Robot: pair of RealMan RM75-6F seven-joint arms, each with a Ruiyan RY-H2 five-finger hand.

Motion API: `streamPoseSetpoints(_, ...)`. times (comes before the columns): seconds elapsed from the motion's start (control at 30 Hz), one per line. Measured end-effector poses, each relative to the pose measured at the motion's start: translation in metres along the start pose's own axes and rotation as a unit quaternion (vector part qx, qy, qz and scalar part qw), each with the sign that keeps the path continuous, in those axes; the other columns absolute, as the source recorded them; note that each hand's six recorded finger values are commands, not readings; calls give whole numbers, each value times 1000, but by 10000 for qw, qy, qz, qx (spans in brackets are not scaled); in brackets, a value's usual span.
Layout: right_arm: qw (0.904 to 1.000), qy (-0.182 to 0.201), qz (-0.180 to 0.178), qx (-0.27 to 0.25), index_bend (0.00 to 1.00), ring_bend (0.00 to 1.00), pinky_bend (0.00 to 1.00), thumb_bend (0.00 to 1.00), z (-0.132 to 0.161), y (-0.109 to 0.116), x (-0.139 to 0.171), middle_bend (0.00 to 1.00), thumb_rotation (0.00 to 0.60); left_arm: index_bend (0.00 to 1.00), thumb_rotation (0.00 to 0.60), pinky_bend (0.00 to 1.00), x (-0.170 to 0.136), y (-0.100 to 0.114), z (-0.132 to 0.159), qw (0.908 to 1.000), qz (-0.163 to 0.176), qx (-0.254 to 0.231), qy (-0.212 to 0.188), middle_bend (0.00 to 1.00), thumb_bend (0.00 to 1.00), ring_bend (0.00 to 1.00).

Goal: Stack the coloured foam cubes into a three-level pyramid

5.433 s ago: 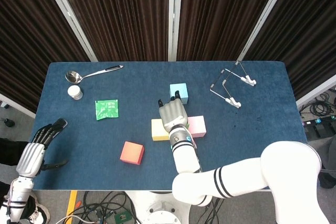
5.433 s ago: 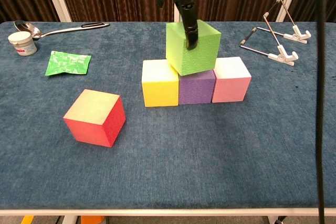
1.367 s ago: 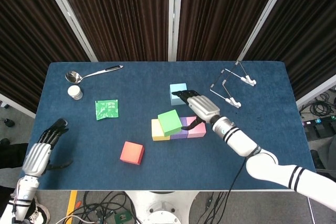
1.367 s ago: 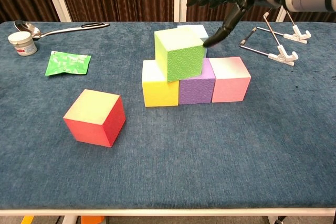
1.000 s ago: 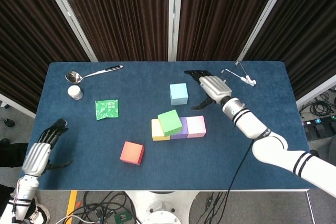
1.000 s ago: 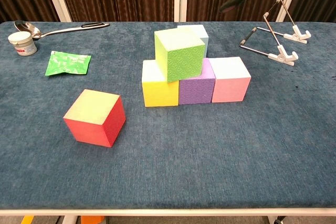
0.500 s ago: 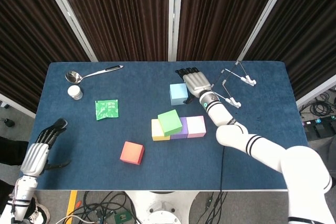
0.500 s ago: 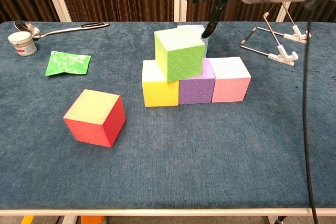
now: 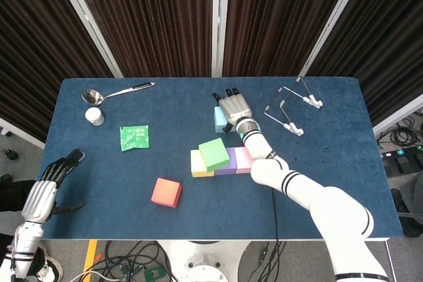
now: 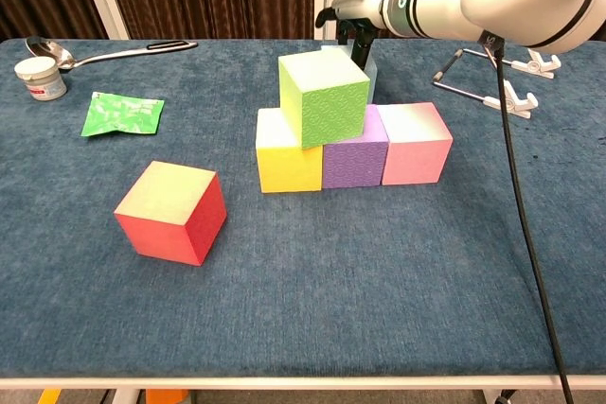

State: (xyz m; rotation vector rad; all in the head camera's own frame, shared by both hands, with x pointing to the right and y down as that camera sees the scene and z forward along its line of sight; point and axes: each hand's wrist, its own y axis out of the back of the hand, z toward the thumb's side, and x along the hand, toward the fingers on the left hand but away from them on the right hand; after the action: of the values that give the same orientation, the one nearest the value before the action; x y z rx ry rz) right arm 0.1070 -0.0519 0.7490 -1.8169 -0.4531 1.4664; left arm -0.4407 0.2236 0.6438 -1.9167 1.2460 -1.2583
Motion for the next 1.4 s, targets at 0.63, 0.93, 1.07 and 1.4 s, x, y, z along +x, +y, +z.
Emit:
streamPoseSetpoints(0.63,9977,333,-435,397,0,32,0,127,17,85,87,541,600,146,600,76,5,0,13,9998,-1,17,-191,87,0,0)
streamPoseSetpoints(0.93,9949,-256,-247,943,0,32,0,129,-17,112,141,541,600,146,600,76,9,-1,23,9995,51,-45,-303,87,0,0)
streamPoseSetpoints(1.07,9949,-167,-165,977,0,34,0,129,-19,106,148,545,600,146,600,76,10,-2,24,9995,32,-38,-307,87,0,0)
streamPoseSetpoints(1.4,9978,-122,-13,652,0,109,0,109,-22,78,164,620,600,146,600,76,11,-3,25,9995,8,-34,-320,87,0,0)
